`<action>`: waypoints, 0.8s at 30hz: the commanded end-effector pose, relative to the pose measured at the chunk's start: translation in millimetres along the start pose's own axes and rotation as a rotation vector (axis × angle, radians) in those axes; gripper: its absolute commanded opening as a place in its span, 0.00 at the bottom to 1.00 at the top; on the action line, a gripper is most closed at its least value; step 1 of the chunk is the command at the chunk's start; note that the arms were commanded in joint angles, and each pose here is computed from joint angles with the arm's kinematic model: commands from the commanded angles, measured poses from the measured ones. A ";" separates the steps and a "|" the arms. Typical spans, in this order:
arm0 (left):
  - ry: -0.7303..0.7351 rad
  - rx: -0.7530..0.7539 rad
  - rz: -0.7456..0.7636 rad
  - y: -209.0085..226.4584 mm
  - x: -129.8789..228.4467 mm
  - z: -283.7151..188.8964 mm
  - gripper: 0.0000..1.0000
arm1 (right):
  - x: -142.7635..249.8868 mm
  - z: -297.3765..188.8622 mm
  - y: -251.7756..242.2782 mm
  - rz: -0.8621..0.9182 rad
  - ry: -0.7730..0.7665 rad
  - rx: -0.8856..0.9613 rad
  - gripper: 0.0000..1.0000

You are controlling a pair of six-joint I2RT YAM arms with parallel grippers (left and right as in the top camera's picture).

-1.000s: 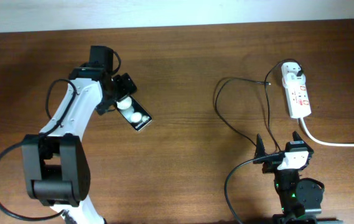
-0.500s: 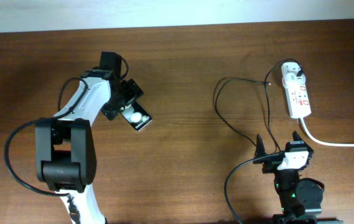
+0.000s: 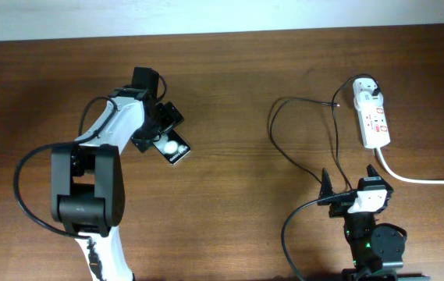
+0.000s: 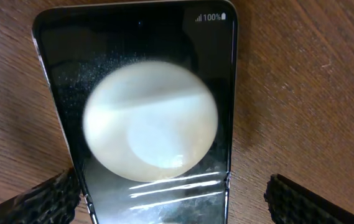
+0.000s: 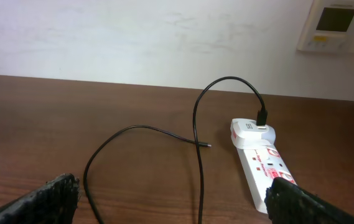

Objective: Plug charger to phone and switch on socket
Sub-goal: 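Close the left gripper on the black phone's long edges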

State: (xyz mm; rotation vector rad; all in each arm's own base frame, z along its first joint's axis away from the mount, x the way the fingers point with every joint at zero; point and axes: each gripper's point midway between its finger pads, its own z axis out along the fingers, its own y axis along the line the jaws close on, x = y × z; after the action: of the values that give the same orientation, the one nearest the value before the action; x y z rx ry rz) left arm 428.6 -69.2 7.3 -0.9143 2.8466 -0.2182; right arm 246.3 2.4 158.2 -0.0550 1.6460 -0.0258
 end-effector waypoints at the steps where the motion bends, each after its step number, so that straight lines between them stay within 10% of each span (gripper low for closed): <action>1: 0.039 -0.088 -0.014 21.0 10.0 21.9 0.99 | 2.1 0.1 0.6 0.000 0.001 0.000 0.99; 11: 0.094 -0.144 -0.018 37.1 24.2 43.5 0.78 | 2.1 0.1 0.6 0.000 0.001 0.000 0.99; 13: 0.152 -0.059 -0.025 20.9 32.4 42.7 0.99 | 2.1 0.1 0.6 0.000 0.001 0.000 0.99; 24: 0.076 -0.163 0.012 26.9 15.7 27.9 0.99 | 2.1 0.1 0.6 0.000 0.001 0.000 0.99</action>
State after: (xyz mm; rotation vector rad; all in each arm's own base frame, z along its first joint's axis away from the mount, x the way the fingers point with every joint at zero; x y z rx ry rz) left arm 416.6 -65.6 1.8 -0.9252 2.9234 -0.0983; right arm 246.3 2.4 158.2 -0.0559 1.6460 -0.0267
